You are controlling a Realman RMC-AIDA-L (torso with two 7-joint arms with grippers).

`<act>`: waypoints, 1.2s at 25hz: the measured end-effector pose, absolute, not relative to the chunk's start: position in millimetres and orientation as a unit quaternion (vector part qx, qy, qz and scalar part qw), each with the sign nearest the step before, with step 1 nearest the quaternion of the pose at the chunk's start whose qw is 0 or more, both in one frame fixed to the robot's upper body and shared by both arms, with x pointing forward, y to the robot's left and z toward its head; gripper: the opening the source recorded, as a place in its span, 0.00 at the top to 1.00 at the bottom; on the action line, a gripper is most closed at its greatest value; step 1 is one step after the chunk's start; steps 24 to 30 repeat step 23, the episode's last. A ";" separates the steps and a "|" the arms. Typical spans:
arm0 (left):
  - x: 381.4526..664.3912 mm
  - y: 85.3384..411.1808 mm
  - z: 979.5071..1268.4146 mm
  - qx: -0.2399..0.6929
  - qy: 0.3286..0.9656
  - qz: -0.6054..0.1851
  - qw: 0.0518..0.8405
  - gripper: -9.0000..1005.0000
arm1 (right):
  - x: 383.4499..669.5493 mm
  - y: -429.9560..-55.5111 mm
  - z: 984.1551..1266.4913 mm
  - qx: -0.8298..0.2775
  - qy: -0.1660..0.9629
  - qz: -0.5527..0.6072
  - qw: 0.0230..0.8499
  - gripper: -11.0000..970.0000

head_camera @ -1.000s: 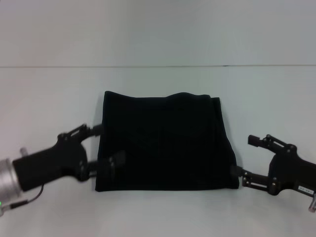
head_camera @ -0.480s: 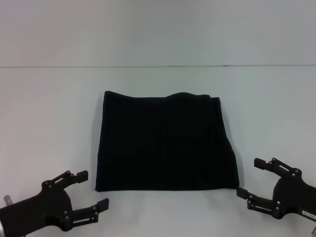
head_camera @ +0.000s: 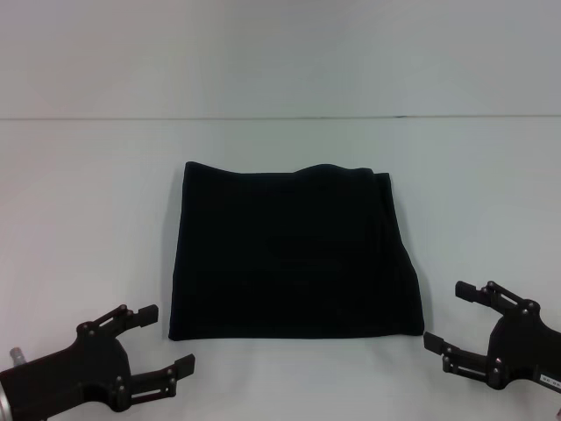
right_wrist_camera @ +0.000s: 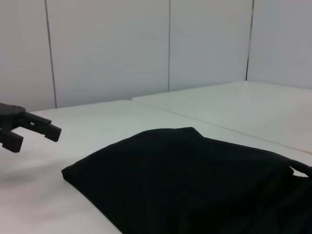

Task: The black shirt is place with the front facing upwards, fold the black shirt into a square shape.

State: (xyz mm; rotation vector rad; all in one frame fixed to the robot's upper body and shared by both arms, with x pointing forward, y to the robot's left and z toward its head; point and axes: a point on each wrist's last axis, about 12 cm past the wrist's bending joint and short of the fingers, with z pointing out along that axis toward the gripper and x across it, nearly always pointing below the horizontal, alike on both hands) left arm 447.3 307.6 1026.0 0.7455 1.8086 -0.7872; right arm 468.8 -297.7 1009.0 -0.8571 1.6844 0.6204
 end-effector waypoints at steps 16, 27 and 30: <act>444.2 307.0 1022.2 0.309 0.747 -0.322 0.493 0.05 | 468.9 -296.2 1007.6 -0.364 0.712 0.261 0.541 0.06; 444.8 306.4 1022.8 0.310 0.746 -0.324 0.493 0.05 | 467.8 -296.8 1007.0 -0.362 0.713 0.262 0.540 0.06; 444.8 306.4 1022.8 0.310 0.746 -0.324 0.493 0.05 | 467.8 -296.8 1007.0 -0.362 0.713 0.262 0.540 0.06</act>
